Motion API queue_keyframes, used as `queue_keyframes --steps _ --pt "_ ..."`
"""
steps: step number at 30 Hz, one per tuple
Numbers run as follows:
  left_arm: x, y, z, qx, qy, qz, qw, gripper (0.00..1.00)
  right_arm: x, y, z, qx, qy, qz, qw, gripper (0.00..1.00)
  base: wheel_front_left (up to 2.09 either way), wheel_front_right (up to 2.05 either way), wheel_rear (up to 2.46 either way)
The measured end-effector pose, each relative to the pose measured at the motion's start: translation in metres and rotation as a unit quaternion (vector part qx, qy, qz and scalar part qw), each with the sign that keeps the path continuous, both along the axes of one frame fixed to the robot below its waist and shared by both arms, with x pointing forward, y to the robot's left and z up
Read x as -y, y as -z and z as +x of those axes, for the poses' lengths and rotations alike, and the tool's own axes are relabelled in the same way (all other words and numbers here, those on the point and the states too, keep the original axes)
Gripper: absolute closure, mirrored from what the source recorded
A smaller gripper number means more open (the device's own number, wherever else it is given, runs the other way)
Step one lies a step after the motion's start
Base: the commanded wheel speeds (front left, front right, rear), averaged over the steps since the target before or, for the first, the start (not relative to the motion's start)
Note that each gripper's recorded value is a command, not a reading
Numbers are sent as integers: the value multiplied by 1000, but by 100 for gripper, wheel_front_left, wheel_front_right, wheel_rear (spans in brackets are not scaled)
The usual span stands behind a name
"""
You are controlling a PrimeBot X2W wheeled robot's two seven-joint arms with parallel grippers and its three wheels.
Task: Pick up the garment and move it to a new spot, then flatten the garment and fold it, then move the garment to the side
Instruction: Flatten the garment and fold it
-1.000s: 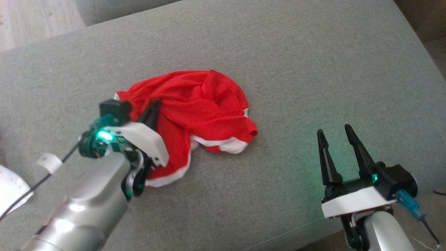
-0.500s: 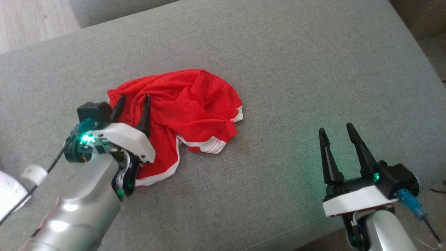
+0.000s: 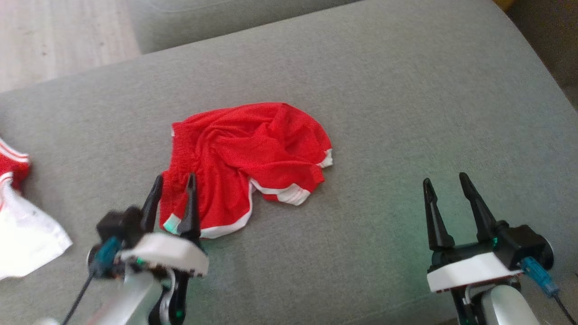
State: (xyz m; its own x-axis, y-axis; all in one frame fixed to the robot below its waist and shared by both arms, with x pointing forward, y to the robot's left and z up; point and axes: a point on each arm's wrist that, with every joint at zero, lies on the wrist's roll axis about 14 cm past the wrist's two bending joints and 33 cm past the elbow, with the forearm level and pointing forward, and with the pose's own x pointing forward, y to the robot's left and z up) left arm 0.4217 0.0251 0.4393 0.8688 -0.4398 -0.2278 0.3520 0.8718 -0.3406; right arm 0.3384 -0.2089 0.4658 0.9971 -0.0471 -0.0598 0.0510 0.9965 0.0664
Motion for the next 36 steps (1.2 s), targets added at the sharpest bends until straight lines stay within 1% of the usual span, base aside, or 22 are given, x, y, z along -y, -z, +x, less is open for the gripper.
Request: queue_keyframes --steps 2,5,8,12,14,19,25,29,36 --pt "-16 -3 -9 6 -29 0 1000 0 -4 -1 1 2 -7 0 1000 0 0 0 0" --pt "-40 -4 -22 27 -58 28 998 0 -9 -4 5 8 -16 1 1000 0 0 0 0" --pt "-58 -4 -37 35 -88 38 995 0 -16 -6 9 12 -29 -2 999 0 0 0 0" --pt "-80 -4 -53 53 -113 62 990 0 -29 -3 11 9 -50 -3 999 0 0 0 0" --pt "-87 -9 -60 64 -124 61 988 0 -35 1 9 3 -59 -3 998 0 0 0 0" --pt "-101 -14 -78 84 -135 76 984 0 -52 8 2 -8 -85 5 996 0 0 0 0" --pt "-118 -5 -100 76 -153 85 982 0 -63 17 -5 -22 -103 7 994 0 0 0 0" --pt "-124 -8 -101 82 -162 82 980 0 -66 17 -5 -22 -107 6 994 0 0 0 0" --pt "-125 -7 -101 84 -156 78 981 0 -65 18 -6 -24 -106 8 994 0 0 0 0"
